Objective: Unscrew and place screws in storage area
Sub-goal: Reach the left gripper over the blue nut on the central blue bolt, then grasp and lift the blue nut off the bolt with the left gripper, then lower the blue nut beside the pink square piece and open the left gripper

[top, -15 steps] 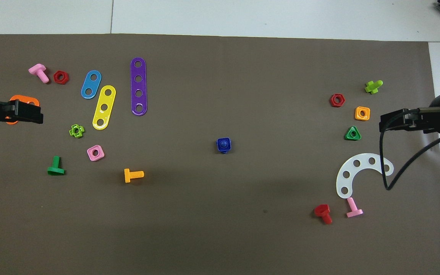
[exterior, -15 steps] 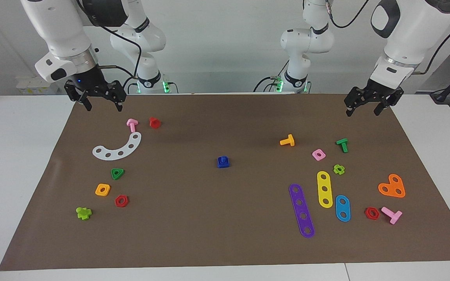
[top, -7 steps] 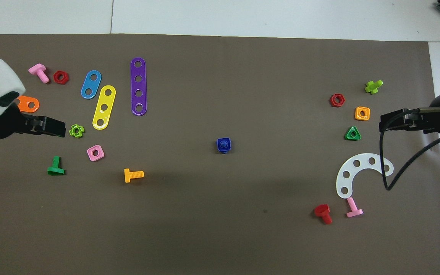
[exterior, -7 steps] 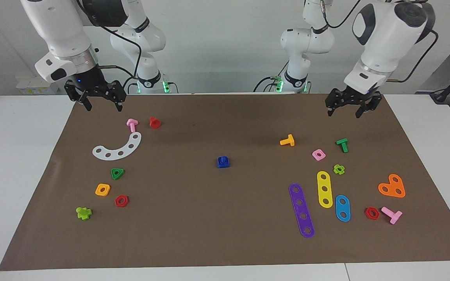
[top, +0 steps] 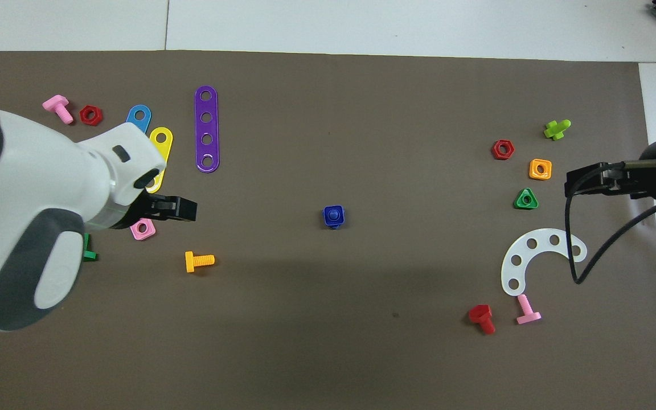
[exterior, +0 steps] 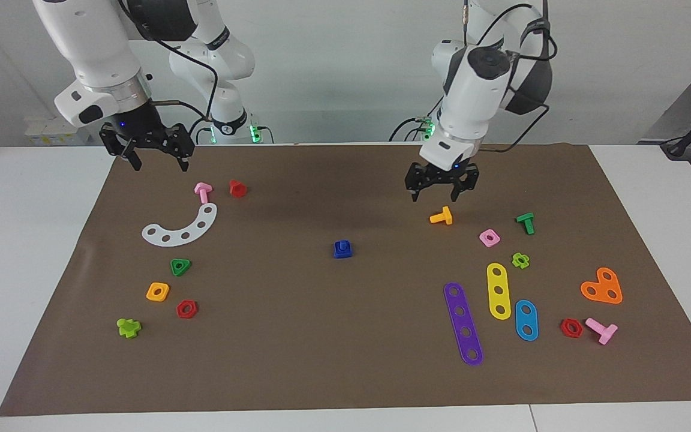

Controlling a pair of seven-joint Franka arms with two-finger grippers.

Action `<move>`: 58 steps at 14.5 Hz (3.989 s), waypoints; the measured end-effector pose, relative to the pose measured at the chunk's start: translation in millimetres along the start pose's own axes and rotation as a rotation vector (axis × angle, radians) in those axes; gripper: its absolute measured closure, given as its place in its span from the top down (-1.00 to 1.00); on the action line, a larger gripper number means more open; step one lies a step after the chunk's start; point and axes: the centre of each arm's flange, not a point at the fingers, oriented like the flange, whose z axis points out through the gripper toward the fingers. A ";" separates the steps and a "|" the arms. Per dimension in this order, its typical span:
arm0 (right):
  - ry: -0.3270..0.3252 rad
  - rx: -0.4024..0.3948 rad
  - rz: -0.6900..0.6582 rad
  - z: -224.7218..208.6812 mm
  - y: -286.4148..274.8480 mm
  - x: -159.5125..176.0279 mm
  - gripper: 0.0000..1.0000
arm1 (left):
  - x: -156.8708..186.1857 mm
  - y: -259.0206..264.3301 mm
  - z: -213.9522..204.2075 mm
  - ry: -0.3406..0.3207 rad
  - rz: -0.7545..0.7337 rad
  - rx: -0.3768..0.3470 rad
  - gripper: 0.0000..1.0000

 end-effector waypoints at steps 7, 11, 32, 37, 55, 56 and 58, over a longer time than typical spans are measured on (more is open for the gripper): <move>0.000 0.000 0.000 0.0 0.0 0.0 1.00 | 19.7 112.3 104.3 0.010 -0.117 0.005 1.00; 0.000 0.000 0.000 0.0 0.0 0.0 1.00 | 14.5 135.2 138.4 0.027 -0.088 -0.006 0.94; 0.000 0.000 0.000 0.0 0.0 0.0 1.00 | -13.7 147.4 165.6 0.012 -0.043 0.008 -0.07; 0.000 0.000 0.000 0.0 0.0 0.0 1.00 | 21.9 134.3 114.6 -0.065 -0.111 0.040 -0.07; -0.011 -0.001 -0.028 0.6 -1.0 -1.4 1.00 | 55.4 -163.3 156.0 -0.251 0.172 0.004 0.07; -0.009 -0.001 -0.029 0.0 -1.3 -1.6 1.00 | 56.2 -162.5 156.1 -0.227 0.172 0.003 0.27; -0.007 0.000 -0.039 -0.9 -7.2 -2.3 0.96 | 58.0 -164.1 155.6 -0.209 0.169 0.004 0.73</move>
